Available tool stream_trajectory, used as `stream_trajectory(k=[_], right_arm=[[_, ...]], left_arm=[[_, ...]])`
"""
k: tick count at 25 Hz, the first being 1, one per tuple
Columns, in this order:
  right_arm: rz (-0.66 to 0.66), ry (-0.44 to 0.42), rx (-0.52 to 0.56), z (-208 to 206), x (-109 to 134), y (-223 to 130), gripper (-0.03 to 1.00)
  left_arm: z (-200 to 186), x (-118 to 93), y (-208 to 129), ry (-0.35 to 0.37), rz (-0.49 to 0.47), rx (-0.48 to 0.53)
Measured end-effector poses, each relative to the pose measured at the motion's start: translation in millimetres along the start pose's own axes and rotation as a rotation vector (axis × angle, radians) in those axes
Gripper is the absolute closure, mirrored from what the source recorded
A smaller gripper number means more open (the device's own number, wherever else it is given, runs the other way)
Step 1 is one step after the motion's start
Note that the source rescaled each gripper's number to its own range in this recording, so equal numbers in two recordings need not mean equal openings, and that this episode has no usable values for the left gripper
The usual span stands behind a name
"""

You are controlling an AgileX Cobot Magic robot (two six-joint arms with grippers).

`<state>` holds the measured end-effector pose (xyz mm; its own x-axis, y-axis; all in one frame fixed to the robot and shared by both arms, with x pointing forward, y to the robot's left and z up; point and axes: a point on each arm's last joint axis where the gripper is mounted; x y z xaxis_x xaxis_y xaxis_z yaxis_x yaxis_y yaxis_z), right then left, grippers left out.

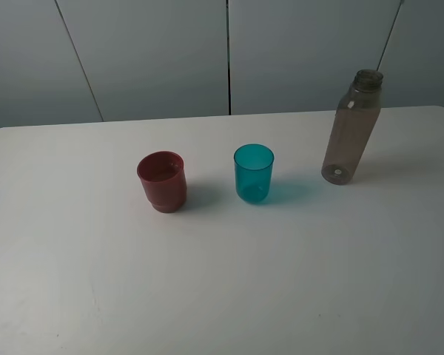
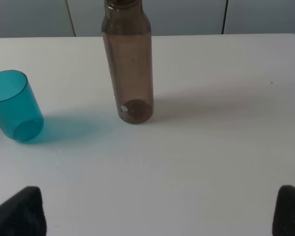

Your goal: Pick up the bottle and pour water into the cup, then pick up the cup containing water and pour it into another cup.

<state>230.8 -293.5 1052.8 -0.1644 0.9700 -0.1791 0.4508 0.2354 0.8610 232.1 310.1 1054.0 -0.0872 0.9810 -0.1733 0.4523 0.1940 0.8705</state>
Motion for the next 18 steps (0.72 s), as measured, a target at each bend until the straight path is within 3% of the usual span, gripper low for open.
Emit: stream_trajectory(k=[18], right_arm=[[0.009, 0.0, 0.0, 0.0, 0.0, 0.0, -0.03]], left_arm=[[0.0, 0.0, 0.0, 0.0, 0.0, 0.0]])
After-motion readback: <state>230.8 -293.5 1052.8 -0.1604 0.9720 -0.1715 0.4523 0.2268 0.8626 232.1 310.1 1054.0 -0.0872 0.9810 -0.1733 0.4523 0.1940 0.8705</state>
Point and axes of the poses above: a point on each arm's last joint axis where the gripper is mounted, z pointing out along that axis toward the gripper, x along the wrist's bending axis when the last joint is at zero, y = z × x, and after that the axes turned 14 degrees about -z, right-handed
